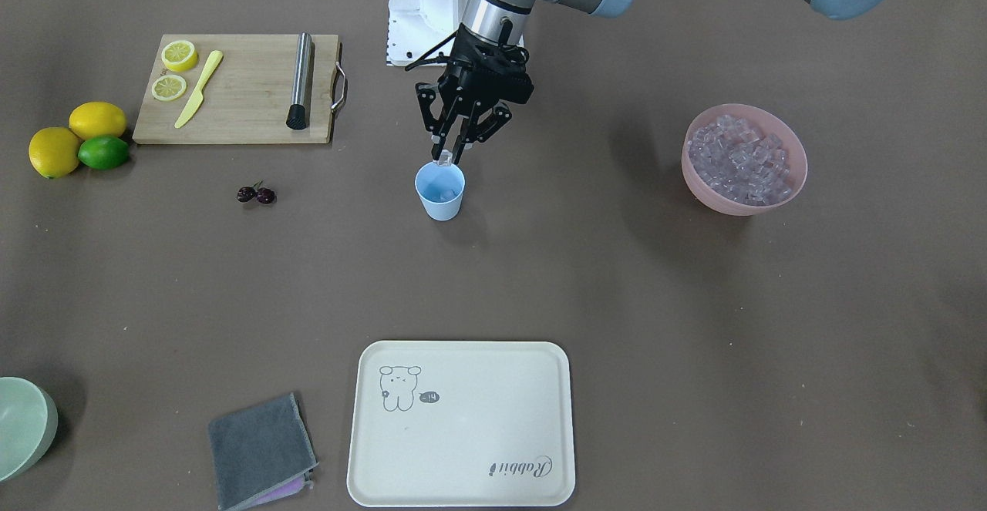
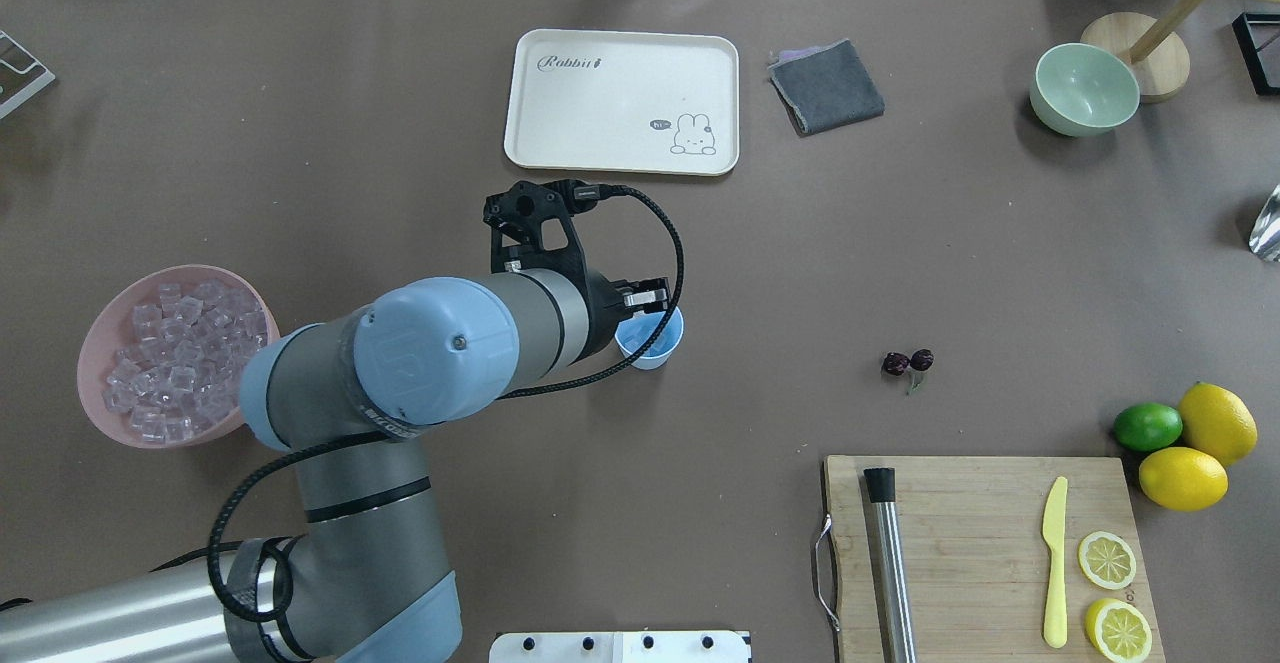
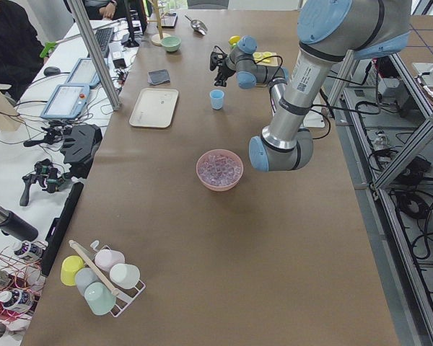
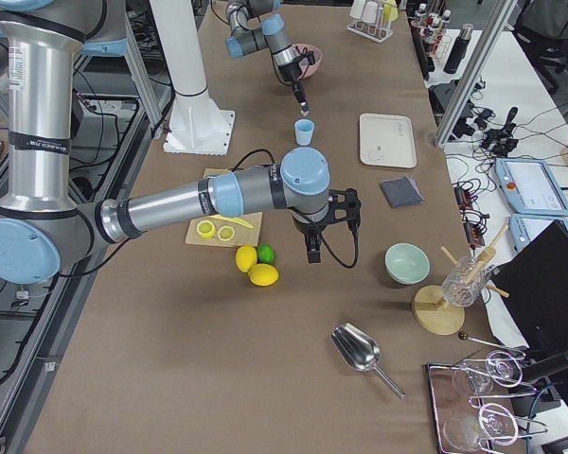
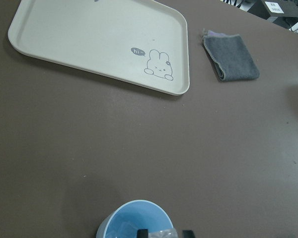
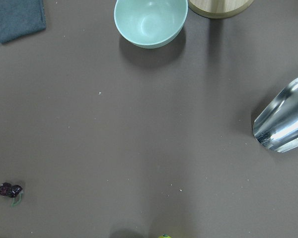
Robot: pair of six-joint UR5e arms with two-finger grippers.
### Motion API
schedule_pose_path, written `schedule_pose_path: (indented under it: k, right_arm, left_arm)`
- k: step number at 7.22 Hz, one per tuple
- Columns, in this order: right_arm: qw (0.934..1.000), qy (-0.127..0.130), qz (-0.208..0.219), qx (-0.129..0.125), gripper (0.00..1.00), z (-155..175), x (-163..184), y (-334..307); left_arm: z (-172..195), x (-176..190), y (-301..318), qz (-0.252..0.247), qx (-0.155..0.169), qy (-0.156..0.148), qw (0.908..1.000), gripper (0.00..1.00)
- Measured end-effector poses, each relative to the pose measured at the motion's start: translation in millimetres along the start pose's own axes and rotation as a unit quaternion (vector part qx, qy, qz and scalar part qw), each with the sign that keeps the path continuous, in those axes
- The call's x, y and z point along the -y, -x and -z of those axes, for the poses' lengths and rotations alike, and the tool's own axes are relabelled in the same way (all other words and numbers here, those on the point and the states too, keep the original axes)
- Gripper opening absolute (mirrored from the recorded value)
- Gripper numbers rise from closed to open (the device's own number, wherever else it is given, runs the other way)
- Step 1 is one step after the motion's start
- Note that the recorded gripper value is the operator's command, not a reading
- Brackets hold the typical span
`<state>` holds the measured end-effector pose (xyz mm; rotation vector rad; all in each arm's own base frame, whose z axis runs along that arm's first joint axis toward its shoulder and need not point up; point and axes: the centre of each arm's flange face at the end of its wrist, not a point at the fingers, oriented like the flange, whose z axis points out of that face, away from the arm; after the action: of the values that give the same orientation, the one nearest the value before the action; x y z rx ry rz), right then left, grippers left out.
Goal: Put ice and cherries in cup
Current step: 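Lower the left gripper over the cup and open it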
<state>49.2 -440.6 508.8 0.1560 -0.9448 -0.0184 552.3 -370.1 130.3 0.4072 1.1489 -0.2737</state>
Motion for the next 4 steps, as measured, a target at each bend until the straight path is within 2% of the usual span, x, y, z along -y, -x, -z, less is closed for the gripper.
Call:
schedule_pose_path:
  k: [2, 4]
  right_arm:
    - [1.0, 0.0, 0.0, 0.0, 1.0, 0, 0, -1]
    - [1.0, 0.002, -0.002, 0.001, 1.0, -2, -1, -2]
  left_arm:
    - [-18, -4, 5, -0.003, 0.017, 0.002, 0.9999, 0.0]
    - [-23, -8, 5, -0.004, 0.021, 0.005, 0.9998, 0.0]
